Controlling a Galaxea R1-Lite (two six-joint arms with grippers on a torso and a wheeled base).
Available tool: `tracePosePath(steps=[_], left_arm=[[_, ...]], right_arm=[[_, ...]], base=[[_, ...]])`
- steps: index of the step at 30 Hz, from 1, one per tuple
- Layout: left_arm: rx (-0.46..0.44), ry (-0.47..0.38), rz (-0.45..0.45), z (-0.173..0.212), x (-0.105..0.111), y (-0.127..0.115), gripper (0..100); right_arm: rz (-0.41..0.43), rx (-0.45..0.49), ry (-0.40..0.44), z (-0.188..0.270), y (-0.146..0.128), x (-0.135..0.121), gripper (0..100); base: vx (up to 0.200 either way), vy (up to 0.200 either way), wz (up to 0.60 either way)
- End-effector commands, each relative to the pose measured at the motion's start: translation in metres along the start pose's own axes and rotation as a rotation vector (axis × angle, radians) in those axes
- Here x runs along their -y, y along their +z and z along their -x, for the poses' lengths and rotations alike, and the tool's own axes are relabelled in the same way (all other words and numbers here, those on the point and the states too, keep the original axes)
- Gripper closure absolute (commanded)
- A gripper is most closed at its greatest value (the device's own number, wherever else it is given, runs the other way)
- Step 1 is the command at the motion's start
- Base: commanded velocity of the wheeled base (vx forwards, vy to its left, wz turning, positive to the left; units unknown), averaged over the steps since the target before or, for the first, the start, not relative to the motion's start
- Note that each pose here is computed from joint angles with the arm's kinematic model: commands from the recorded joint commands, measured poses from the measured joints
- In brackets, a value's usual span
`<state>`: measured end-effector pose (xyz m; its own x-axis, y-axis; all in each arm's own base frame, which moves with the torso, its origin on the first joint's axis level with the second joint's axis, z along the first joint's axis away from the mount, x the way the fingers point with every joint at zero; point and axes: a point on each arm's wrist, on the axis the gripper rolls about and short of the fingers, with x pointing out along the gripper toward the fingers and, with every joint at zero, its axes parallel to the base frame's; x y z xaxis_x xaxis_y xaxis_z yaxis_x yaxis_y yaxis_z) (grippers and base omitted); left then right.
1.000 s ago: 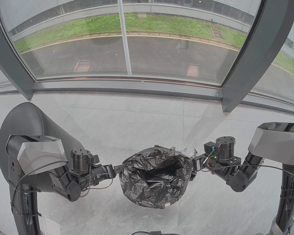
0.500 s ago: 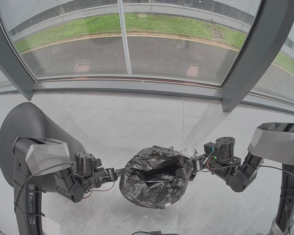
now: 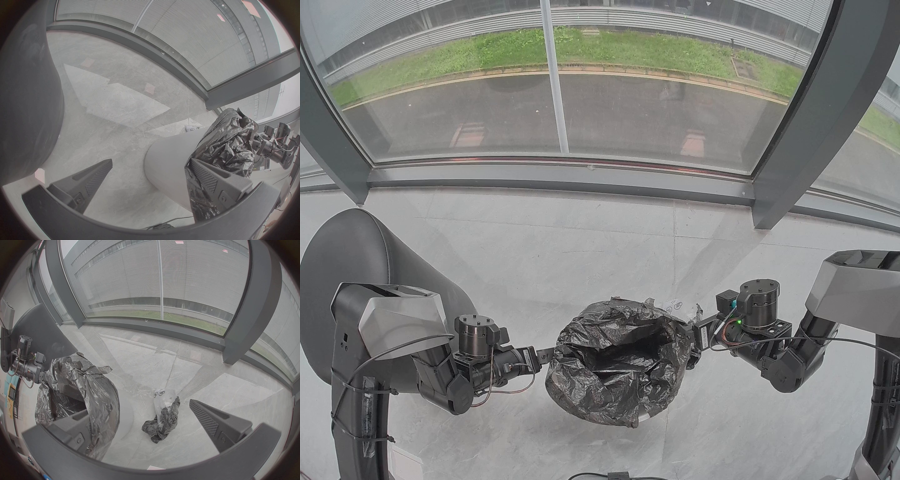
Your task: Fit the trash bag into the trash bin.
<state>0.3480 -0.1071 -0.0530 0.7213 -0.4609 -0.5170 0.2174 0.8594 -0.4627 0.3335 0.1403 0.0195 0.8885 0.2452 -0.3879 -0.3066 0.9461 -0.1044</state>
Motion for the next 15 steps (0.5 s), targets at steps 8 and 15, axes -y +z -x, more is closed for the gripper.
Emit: tracePosePath(steps=[8,15], left_arm=[[-0.009,0.005,-0.037,-0.002,-0.002,-0.004,0],[0.105,0.079,-0.048,-0.001,-0.002,0.013,0]], right_arm=[[0.0,0.001,-0.001,0.0,0.0,0.0,0],[-0.001,0.013,-0.003,0.003,0.004,0.0,0]], base=[[0.0,0.0,0.0],[0.0,0.0,0.0]])
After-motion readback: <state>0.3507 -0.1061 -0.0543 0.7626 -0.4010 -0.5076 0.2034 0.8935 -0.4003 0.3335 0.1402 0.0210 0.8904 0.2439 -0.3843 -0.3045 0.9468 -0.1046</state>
